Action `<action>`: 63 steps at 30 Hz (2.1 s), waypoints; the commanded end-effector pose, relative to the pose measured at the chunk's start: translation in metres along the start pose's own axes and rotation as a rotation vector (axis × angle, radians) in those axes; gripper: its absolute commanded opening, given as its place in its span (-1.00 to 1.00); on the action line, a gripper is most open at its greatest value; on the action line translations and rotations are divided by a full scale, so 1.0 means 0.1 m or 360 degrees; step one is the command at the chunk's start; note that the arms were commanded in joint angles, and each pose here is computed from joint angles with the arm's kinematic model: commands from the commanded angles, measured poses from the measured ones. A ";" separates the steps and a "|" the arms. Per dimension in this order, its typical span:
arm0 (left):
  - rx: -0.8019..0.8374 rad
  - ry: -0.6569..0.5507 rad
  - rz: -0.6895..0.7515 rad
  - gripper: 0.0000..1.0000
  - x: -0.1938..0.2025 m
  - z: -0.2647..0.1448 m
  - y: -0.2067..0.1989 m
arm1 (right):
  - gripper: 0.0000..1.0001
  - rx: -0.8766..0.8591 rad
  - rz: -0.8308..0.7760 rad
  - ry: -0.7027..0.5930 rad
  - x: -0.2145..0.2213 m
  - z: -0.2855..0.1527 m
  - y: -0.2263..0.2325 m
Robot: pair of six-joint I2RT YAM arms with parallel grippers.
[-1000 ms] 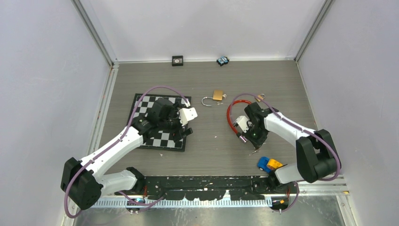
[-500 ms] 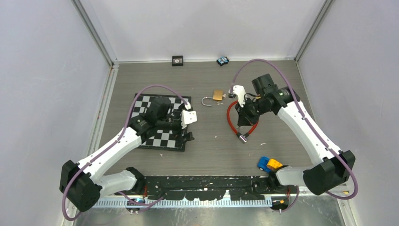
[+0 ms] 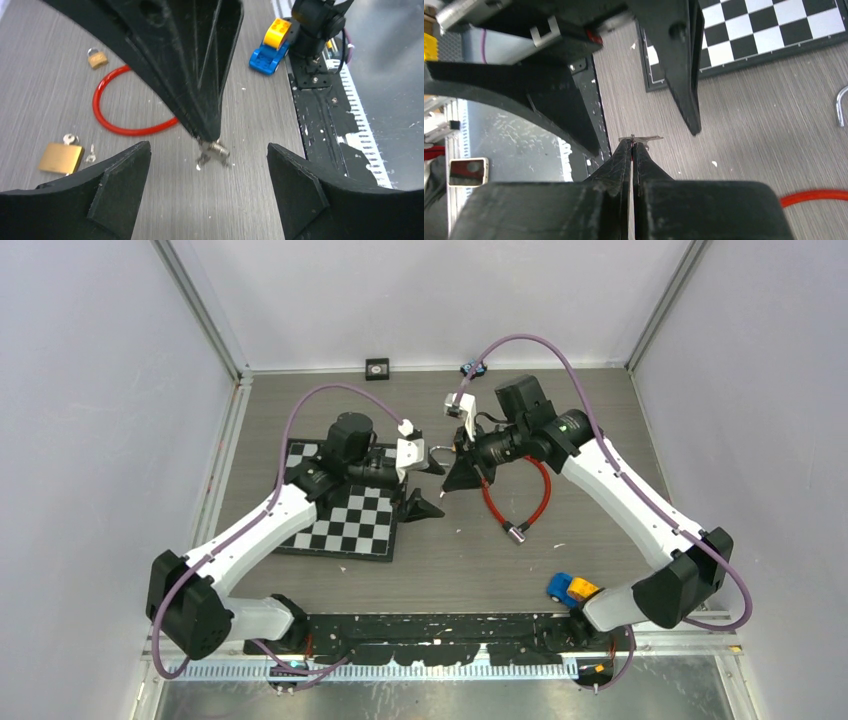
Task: Unlock with the key
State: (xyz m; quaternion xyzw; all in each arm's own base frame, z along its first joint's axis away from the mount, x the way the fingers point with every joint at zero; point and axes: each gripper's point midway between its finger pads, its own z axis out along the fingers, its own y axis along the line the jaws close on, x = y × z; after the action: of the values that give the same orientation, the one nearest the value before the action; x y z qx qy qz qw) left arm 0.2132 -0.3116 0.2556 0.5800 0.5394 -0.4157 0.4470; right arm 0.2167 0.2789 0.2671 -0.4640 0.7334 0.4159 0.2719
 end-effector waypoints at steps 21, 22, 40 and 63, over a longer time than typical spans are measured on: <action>0.0046 -0.0243 0.0130 0.04 -0.15 -0.07 -0.05 | -0.99 0.0026 -0.0075 -0.0172 -0.27 -0.11 0.13; 0.0039 -0.0247 0.0136 0.02 -0.16 -0.07 -0.04 | -0.99 0.0027 -0.0075 -0.0169 -0.26 -0.11 0.13; 0.0110 -0.0263 0.0096 -0.30 -0.11 0.04 0.01 | -0.99 0.0042 -0.0065 -0.0173 -0.25 -0.11 0.12; 0.0098 -0.0249 0.0132 -1.00 -0.03 0.00 -0.04 | -0.99 0.0181 -0.0092 -0.0135 -0.15 -0.15 -0.01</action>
State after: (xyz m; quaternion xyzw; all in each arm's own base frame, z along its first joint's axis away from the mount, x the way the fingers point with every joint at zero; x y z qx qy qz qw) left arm 0.2144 -0.3147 0.2455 0.5710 0.4940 -0.4615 0.4658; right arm 0.2216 0.2749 0.2728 -0.4400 0.7459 0.3975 0.3035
